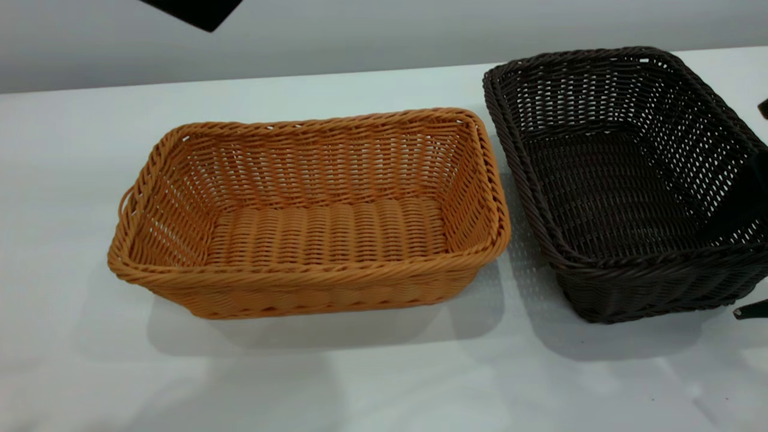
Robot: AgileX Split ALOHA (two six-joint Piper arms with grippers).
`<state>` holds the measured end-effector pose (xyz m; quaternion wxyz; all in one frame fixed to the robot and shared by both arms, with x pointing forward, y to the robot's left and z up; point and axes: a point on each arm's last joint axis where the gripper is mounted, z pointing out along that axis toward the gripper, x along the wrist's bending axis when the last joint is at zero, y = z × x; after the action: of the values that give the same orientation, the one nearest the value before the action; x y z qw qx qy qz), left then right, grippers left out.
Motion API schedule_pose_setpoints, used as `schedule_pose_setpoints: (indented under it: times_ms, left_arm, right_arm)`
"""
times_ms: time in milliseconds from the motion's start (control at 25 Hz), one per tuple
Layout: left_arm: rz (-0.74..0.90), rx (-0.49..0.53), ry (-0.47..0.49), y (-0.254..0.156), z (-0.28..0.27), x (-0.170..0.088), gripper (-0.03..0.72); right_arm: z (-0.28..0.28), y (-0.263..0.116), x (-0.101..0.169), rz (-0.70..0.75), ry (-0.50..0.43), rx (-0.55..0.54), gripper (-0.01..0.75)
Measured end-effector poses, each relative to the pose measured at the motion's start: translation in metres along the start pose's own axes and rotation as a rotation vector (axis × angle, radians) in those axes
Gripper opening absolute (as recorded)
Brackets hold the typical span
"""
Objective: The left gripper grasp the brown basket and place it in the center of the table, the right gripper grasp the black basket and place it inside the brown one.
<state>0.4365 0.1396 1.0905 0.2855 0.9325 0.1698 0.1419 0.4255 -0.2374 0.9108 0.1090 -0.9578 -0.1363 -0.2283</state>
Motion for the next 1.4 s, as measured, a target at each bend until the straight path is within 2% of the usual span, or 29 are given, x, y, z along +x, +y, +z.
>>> schedule_pose_setpoints:
  times_ms: [320,560,760,1080,1400]
  left_arm:
    - [-0.001,-0.001,0.000,0.000,0.000,0.000,0.426]
    - [-0.001,-0.003,0.002,0.000,0.000,0.000,0.426]
    - [-0.001,0.000,-0.001,0.000,0.000,0.000,0.426]
    - [-0.001,0.002,-0.003,0.000,0.000,0.000,0.426]
    - [-0.001,0.007,-0.007,-0.001,0.000,-0.001,0.426]
  right_arm:
    - [0.008,0.005,0.000,0.030,-0.009,-0.036,0.440]
    - [0.009,0.005,0.017,0.020,0.026,-0.042,0.440]
    - [0.026,0.004,0.014,0.007,-0.065,-0.003,0.440]
    - [0.047,0.005,0.006,0.038,-0.123,-0.054,0.440]
    - [0.071,0.007,0.029,-0.011,-0.130,-0.045,0.440]
